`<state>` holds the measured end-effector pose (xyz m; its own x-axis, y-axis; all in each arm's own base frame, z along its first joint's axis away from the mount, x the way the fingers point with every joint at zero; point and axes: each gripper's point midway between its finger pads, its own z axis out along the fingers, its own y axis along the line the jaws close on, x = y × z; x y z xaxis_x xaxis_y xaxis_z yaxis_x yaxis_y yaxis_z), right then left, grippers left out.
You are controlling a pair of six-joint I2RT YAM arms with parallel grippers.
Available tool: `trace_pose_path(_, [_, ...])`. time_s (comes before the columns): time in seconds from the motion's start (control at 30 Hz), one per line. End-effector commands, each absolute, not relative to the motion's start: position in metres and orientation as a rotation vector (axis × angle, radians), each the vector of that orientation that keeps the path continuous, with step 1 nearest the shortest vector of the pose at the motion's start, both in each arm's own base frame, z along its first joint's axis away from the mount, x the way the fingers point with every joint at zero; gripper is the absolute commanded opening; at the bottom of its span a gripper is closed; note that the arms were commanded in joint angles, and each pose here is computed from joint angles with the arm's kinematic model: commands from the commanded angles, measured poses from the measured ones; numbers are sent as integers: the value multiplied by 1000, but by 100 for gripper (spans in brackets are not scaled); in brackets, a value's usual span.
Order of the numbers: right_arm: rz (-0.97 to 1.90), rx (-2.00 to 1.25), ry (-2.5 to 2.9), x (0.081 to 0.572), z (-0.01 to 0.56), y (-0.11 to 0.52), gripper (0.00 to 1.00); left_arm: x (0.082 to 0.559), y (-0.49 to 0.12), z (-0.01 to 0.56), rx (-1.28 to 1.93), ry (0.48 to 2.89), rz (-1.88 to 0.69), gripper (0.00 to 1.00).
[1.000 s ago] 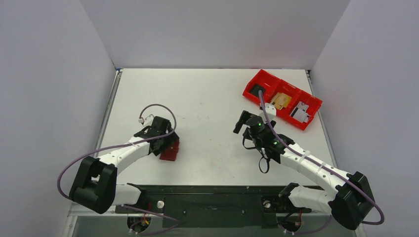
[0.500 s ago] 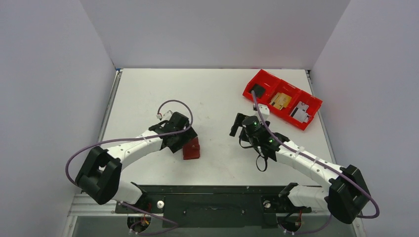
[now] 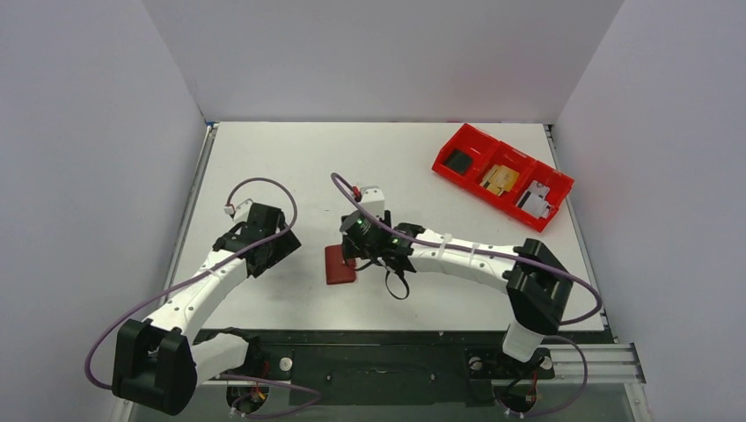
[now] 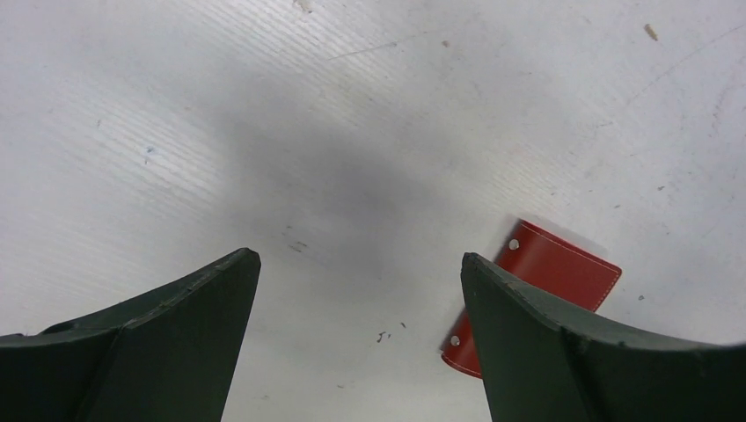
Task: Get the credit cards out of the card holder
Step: Open the card holder at the center of the board.
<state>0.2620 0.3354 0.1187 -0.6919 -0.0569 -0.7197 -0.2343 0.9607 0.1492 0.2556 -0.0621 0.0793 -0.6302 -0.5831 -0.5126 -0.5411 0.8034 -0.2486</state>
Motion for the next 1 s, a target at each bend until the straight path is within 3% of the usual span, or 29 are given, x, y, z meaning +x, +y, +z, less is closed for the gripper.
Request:
trace_pose_path(0.0, [165,-309,2332,257,109,351,57,251,-46,81,-809,2392,-49,84])
trace_pose_path(0.13, [152,-334,2356,254,98,366,51,251,-40,78,-830,2387,-54,84])
trace_pose_path(0.43, [103,-370,2373,257,78,388,49,254,-31,87,-811,2363,-32,84])
trace_pose_path(0.6, [89,-376,2383,260,67,395,40,252,-32,84,-804,2378,-34,83])
trace_pose_path(0.97, [56,-420,2411,257,46,397,37,253,-37,78,-799,2391,-66,82])
